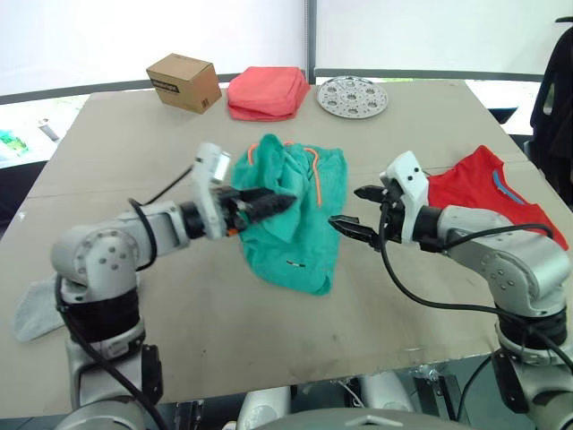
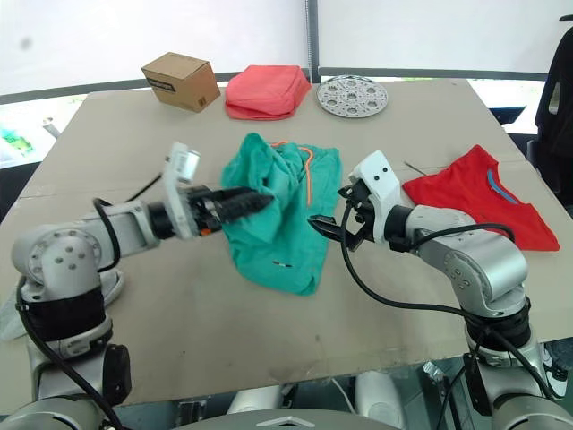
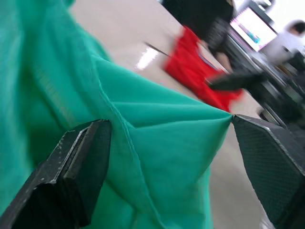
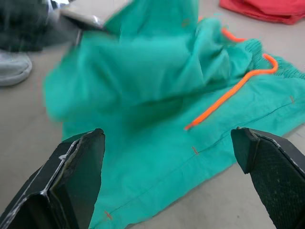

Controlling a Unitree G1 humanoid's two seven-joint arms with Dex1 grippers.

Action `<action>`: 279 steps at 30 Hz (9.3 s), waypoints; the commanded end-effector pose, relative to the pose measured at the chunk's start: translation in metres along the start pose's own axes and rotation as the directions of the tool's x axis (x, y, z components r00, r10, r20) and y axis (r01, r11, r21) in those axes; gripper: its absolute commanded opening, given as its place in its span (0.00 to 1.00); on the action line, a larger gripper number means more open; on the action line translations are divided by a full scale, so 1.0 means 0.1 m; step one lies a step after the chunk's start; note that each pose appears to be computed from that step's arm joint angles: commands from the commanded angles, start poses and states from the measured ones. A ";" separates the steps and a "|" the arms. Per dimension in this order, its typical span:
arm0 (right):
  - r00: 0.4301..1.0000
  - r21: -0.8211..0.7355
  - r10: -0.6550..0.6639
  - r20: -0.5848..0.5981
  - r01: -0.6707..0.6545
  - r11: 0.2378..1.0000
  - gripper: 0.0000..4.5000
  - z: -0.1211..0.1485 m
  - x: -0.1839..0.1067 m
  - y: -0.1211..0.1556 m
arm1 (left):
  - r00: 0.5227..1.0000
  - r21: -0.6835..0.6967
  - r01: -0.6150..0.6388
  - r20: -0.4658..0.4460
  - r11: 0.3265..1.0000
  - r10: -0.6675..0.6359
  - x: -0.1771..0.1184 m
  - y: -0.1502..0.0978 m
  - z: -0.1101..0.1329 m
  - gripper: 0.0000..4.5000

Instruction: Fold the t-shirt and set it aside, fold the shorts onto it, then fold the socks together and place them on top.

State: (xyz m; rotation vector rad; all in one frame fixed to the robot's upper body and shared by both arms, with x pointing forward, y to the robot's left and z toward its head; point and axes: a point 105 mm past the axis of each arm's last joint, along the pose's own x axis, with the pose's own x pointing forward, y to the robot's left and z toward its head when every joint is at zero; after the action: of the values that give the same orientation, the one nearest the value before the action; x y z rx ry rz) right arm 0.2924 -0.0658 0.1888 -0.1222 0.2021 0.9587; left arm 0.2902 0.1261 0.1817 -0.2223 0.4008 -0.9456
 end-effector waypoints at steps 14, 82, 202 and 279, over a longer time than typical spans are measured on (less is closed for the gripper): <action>0.999 -0.077 0.032 0.009 -0.032 0.997 1.00 0.05 -0.13 0.10 | 0.680 0.430 -0.696 0.139 0.575 0.720 -0.77 1.51 0.26 0.98; 0.998 -0.090 0.012 -0.069 -0.018 0.996 1.00 -0.21 -0.26 0.22 | 0.971 0.354 0.148 -0.231 0.923 -0.067 -0.86 1.16 0.15 0.58; 0.855 -0.531 -0.445 0.268 0.516 0.672 0.01 1.05 -0.35 -0.87 | 0.863 0.689 -0.419 0.505 0.592 0.024 -1.01 0.25 1.44 0.00; 0.947 0.027 -0.105 -0.303 0.119 0.993 0.01 -0.56 -0.96 -0.24 | 0.997 0.390 0.017 -0.076 0.921 0.014 -0.78 0.61 0.12 0.00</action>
State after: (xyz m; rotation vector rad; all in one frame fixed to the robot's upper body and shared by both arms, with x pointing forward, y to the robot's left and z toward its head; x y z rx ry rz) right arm 0.2398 -0.1550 0.1548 -0.2315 0.4863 0.9200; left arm 0.2723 0.2254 0.1872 0.0580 0.3225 -1.1194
